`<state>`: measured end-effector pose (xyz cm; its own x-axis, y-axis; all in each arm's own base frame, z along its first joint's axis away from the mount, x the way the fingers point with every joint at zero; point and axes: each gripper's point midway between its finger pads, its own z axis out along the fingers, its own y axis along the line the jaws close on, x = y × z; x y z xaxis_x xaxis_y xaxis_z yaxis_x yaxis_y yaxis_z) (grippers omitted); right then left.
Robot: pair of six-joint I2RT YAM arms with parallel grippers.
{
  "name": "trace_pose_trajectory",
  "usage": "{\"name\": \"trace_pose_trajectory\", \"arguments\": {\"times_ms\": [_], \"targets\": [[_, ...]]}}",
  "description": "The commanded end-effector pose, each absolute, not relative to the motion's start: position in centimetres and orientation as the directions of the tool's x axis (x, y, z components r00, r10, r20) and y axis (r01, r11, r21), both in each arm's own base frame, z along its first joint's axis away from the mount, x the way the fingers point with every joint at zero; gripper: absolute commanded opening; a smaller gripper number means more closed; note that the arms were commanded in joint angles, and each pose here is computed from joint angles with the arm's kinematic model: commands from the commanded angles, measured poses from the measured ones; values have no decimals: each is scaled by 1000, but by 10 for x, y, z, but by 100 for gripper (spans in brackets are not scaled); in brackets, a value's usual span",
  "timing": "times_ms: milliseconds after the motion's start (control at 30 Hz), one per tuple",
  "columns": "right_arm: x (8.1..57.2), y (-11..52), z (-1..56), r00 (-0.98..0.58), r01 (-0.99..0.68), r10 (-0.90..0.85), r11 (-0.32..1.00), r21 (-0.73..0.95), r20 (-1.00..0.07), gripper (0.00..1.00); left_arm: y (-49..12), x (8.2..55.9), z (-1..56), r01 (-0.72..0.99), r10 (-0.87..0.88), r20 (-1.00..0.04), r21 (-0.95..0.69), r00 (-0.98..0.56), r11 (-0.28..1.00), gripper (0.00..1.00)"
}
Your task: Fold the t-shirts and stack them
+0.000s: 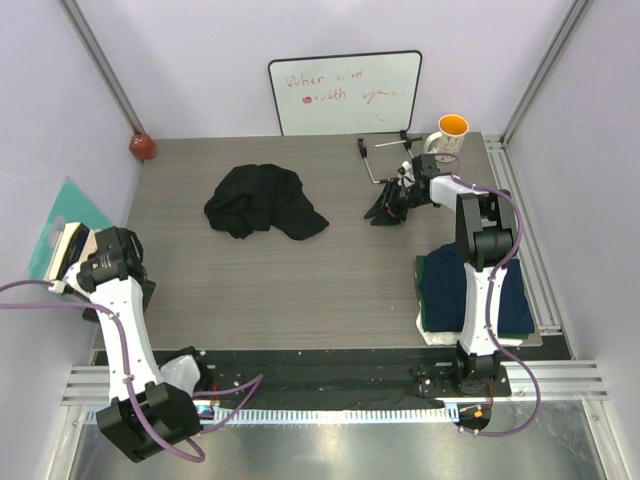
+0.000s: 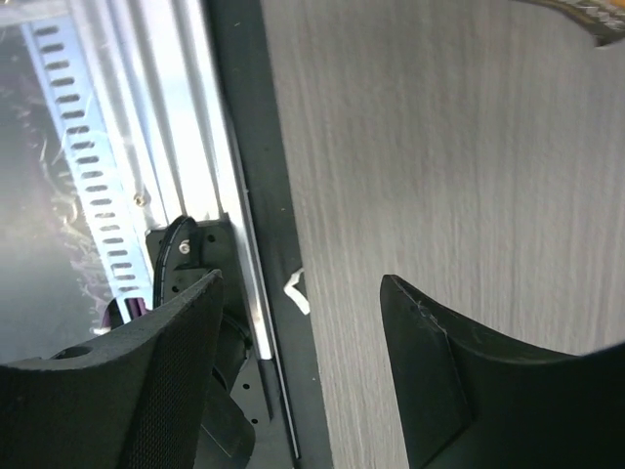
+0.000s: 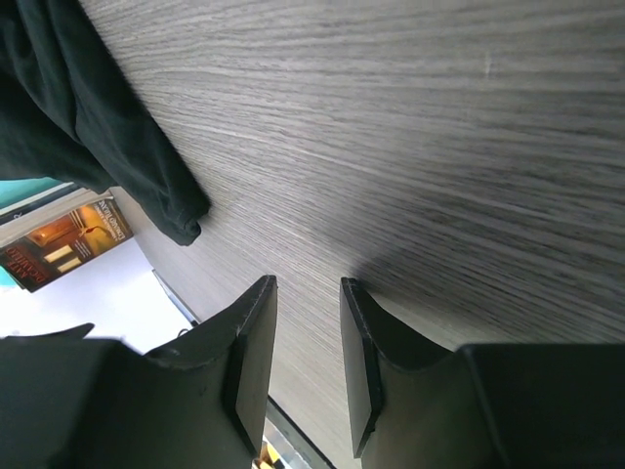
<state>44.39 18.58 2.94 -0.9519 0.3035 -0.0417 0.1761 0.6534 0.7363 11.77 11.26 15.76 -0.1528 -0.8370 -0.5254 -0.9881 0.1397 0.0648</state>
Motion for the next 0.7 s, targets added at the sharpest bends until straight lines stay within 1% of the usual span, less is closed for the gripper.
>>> {"name": "trace_pose_trajectory", "arguments": {"times_ms": [0,100,267,400,467,567,667], "targets": [[463,186,48,-945,139,313,641,754,-92,38,114,87,151,-986,-854,-506,159,-121,46,66],[468,188,52,-943,141,321,628,765,-90,38,118,95,157,-988,-866,-490,150,-99,28,67],[476,192,61,-937,135,336,603,786,-96,38,135,99,166,-985,-869,-494,165,-36,-52,67],[482,193,67,-936,119,334,595,795,-110,38,136,94,150,-972,-906,-423,207,16,-114,67],[486,192,68,-934,114,338,593,797,-118,38,141,92,146,-966,-908,-416,210,54,-153,67],[492,190,66,-929,130,355,572,810,-102,38,154,94,148,-957,-900,-426,210,94,-199,67],[495,190,66,-926,140,367,551,823,-88,38,170,104,153,-955,-893,-441,219,88,-202,67]]}}
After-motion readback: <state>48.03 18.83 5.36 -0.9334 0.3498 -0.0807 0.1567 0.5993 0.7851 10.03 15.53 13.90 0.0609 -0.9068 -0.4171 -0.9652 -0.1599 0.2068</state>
